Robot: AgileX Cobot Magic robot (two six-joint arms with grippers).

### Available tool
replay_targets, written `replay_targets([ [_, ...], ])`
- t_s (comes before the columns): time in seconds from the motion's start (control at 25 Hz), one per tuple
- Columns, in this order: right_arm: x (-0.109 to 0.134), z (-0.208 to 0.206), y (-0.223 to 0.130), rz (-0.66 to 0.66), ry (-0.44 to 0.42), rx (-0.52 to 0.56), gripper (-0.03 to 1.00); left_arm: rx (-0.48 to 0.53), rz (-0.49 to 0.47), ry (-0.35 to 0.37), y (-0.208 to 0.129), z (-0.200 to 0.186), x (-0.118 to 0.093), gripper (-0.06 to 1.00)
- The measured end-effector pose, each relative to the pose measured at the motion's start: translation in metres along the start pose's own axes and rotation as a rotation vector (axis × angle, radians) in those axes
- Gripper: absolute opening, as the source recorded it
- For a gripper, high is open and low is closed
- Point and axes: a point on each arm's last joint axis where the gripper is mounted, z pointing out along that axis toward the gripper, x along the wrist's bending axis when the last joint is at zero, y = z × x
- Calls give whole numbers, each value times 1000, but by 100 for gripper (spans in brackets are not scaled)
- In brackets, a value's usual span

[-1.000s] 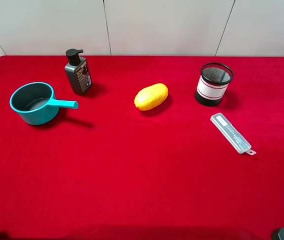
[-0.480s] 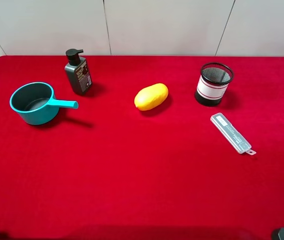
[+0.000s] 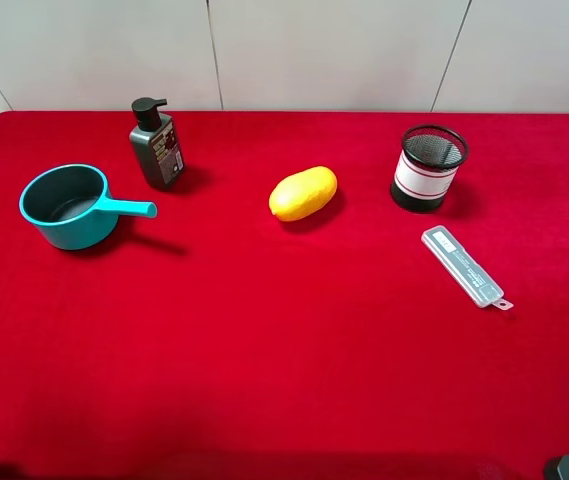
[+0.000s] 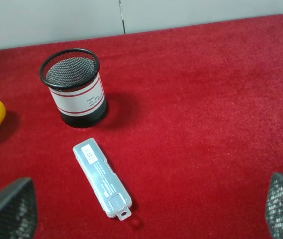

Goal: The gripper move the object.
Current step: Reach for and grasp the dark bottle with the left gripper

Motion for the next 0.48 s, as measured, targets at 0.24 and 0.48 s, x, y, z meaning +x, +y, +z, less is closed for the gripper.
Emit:
replay_targets([
  [0.24,0,0,0,0,0,0,69,103,4,1,44,29,-1,97],
  [0.48,0,0,0,0,0,0,69,236,7,2,70,65,-2,97],
])
